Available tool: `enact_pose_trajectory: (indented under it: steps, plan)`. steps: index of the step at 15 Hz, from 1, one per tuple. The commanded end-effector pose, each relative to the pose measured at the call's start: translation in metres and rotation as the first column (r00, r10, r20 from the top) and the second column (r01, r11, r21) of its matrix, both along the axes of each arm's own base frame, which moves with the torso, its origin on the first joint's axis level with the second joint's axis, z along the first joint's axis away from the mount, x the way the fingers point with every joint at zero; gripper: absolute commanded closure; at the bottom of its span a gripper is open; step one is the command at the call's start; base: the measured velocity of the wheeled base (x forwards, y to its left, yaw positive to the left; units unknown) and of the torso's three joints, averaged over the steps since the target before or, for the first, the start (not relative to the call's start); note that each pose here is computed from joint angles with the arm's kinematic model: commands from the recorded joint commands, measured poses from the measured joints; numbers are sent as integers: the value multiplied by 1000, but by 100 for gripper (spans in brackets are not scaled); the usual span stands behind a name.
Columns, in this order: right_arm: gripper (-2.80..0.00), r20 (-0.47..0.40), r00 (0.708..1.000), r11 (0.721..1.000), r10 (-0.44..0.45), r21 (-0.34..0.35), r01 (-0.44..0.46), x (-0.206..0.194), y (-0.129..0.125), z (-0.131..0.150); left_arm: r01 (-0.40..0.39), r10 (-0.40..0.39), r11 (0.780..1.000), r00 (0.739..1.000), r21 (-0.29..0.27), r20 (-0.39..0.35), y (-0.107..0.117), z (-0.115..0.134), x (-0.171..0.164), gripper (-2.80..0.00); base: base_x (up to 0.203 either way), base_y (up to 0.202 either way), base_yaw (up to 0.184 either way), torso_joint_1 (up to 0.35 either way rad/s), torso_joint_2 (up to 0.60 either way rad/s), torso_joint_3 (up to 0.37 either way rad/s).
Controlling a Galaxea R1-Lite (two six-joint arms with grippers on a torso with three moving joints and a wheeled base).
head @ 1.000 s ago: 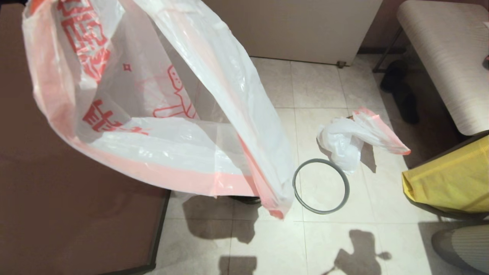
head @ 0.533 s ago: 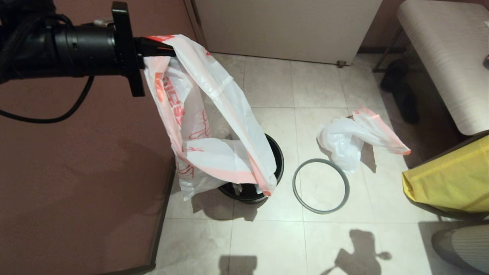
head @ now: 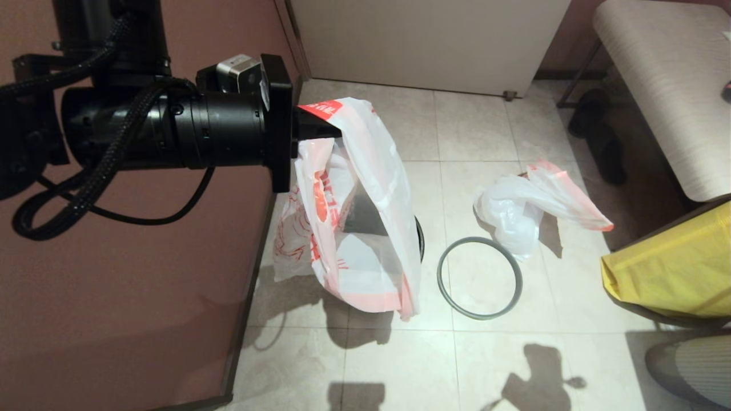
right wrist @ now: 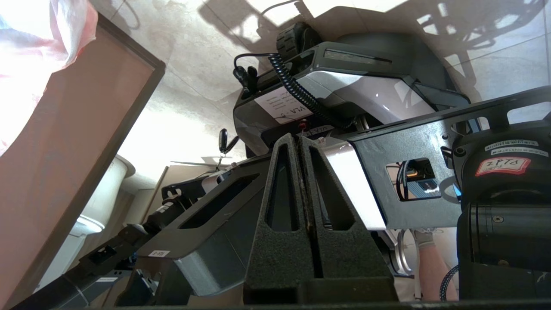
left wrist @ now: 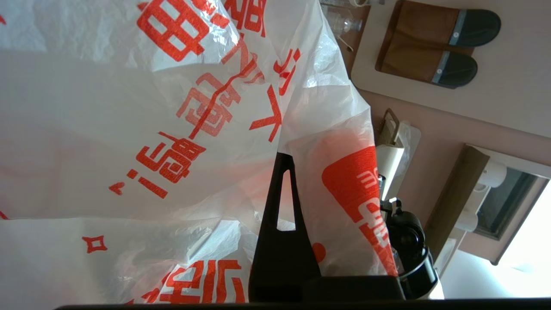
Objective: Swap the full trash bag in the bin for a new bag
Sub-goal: Put the new garbage bag on the trash can
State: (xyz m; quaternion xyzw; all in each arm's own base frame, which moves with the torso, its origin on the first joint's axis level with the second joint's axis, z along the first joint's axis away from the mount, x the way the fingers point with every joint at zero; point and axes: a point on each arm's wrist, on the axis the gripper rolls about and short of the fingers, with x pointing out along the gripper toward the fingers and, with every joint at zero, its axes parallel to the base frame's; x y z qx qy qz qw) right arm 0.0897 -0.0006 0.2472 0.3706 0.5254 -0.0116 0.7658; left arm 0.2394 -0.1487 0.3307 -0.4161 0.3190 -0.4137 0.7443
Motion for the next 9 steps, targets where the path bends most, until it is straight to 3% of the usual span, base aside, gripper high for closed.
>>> enact_pose_trajectory:
  steps: [1, 3, 4, 9]
  plan:
    - [0, -5, 1000, 1000, -1, 4, 1, -1, 0, 0, 22, -22, 1000, 1000, 1, -11, -6, -2, -1, 0, 0, 0, 0, 0, 0, 0]
    - [0, 8, 1000, 1000, -1, 1, 1, -4, 1, 1, 33, -32, 999, 999, 22, -26, -6, -5, -1, 0, 0, 0, 0, 0, 0, 0]
    - [0, 10, 1000, 1000, -2, 1, 2, -5, 1, 1, 45, -41, 998, 996, 41, -80, -3, -4, -6, 0, 0, 0, 0, 0, 0, 0]
    - [0, 33, 999, 1000, -3, 1, 3, -17, 2, 0, 113, -116, 993, 974, -25, -196, 22, 70, -48, 0, 0, 0, 0, 0, 0, 0]
